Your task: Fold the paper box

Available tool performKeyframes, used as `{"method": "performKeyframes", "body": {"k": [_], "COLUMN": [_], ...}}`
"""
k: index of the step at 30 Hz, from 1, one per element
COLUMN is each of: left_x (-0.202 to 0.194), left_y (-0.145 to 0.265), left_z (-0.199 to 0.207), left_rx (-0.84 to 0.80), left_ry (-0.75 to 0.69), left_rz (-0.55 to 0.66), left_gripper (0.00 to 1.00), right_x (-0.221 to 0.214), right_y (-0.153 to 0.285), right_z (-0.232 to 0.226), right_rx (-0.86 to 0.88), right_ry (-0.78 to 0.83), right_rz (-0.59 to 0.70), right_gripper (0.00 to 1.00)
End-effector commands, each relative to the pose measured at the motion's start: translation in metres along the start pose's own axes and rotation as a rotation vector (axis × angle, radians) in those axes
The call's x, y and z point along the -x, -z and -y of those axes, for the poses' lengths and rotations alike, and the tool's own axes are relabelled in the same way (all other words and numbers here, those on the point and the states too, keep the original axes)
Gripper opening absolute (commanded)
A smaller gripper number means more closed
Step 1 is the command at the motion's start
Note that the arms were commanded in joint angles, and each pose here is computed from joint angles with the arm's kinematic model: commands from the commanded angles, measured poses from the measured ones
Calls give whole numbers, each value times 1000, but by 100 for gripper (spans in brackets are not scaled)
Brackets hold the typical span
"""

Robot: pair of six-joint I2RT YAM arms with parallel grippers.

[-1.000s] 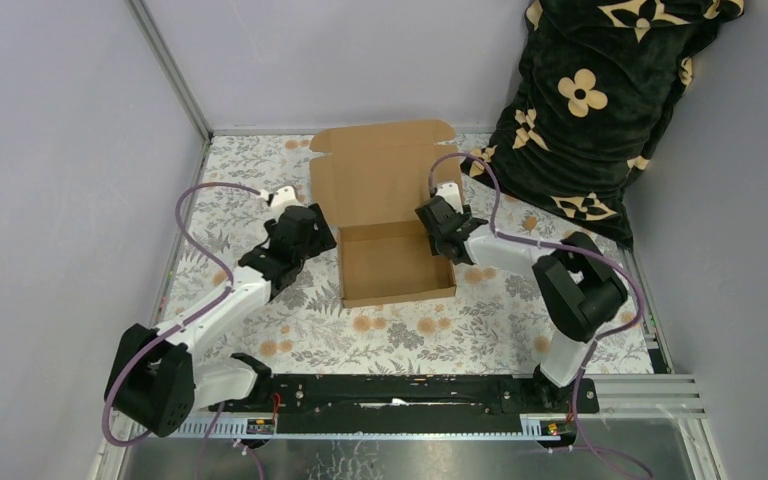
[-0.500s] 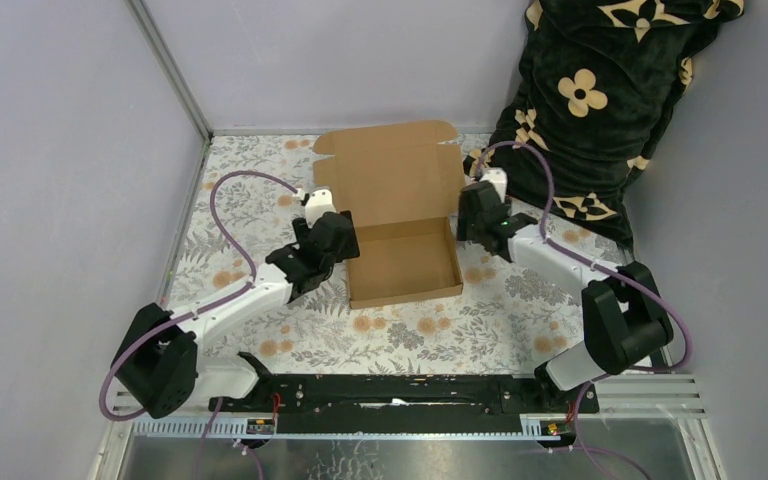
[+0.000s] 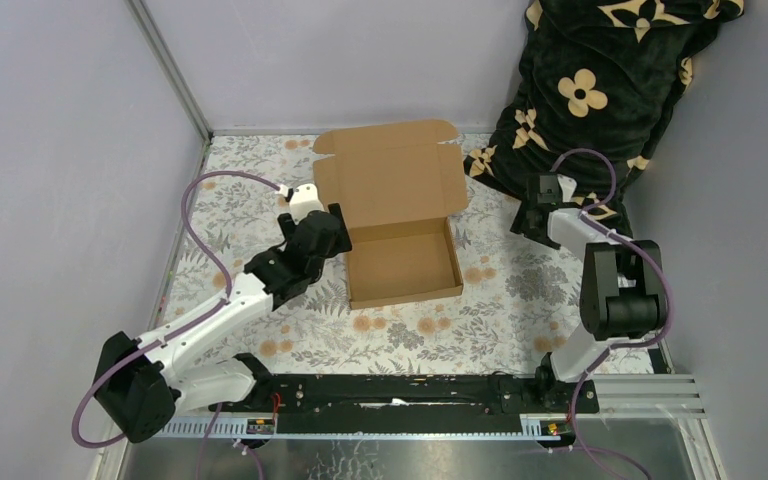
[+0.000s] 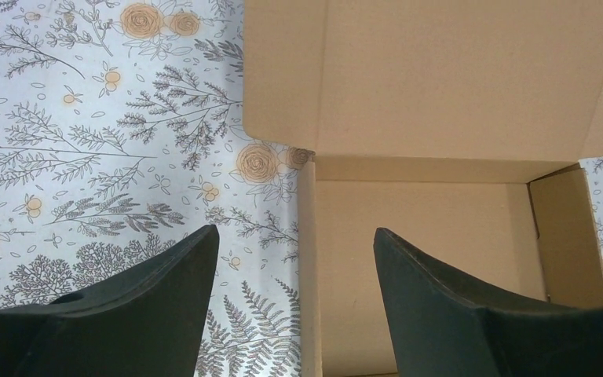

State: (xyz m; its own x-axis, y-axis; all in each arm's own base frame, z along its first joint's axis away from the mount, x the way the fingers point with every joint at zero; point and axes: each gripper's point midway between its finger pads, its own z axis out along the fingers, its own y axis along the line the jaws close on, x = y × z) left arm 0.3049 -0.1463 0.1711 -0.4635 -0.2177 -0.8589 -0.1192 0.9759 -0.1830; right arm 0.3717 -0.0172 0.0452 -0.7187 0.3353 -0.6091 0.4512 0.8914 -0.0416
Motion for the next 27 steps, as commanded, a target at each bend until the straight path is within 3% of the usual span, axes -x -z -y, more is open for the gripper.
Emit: {"method": "performKeyframes", "body": {"k": [1, 17, 27], "left_x": [2, 4, 3], "left_y": [5, 10, 10], "left_z": [-2, -4, -3], "left_rx": [-11, -21, -20], "left_ry": [4, 7, 9], "left_rz": [5, 11, 8], "left_gripper": [79, 79, 79], "right_x": [15, 35, 35], "right_y": [-10, -38, -46], "right_z": [-2, -20, -22], "right_rx": [26, 36, 28], "right_ry": [-71, -55, -68], "right_rz": [-18, -27, -27], "right_gripper": [75, 76, 66]}}
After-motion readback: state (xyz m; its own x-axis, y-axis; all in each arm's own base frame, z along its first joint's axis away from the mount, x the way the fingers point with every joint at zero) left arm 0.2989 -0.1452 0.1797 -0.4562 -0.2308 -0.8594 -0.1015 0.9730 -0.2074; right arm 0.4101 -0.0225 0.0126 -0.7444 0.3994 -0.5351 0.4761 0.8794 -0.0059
